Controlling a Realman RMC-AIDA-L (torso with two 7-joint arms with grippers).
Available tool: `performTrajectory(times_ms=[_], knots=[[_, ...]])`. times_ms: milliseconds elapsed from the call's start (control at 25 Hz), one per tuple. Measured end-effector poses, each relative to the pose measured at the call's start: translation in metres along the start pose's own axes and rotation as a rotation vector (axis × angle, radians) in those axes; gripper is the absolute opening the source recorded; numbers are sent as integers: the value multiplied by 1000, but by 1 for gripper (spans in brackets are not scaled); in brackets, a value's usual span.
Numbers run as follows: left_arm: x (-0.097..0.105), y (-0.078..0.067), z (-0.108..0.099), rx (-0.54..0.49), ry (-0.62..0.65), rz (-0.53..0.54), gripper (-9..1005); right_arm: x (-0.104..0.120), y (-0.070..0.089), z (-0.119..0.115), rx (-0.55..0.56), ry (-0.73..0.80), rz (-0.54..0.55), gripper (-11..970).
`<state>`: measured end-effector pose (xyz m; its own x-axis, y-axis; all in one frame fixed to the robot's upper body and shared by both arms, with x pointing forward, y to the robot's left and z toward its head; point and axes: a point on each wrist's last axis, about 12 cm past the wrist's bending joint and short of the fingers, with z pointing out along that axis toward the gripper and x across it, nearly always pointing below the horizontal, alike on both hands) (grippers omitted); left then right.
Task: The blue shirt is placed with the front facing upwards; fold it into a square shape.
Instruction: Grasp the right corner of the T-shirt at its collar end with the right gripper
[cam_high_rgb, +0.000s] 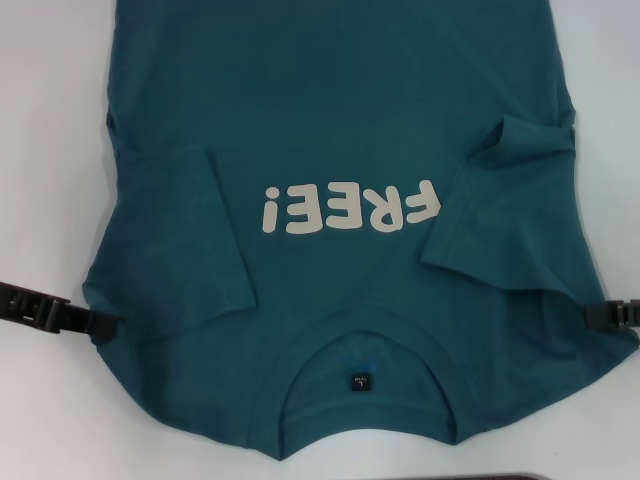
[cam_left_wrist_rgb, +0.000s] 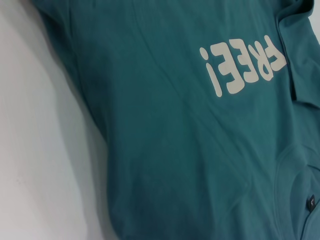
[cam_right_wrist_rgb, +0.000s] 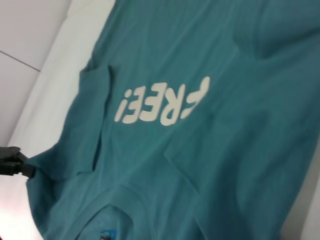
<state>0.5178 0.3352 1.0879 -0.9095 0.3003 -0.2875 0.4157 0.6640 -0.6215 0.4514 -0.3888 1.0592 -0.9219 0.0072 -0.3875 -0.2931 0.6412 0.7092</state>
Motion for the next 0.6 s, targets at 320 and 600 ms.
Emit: performTrajectory(times_ms=[320, 600], knots=[[-1, 0, 0, -2, -2, 8, 0, 9, -3, -2, 16, 19, 23, 614], [-4, -1, 2, -1, -3, 17, 0, 13, -3, -6, 12, 24, 36, 611]])
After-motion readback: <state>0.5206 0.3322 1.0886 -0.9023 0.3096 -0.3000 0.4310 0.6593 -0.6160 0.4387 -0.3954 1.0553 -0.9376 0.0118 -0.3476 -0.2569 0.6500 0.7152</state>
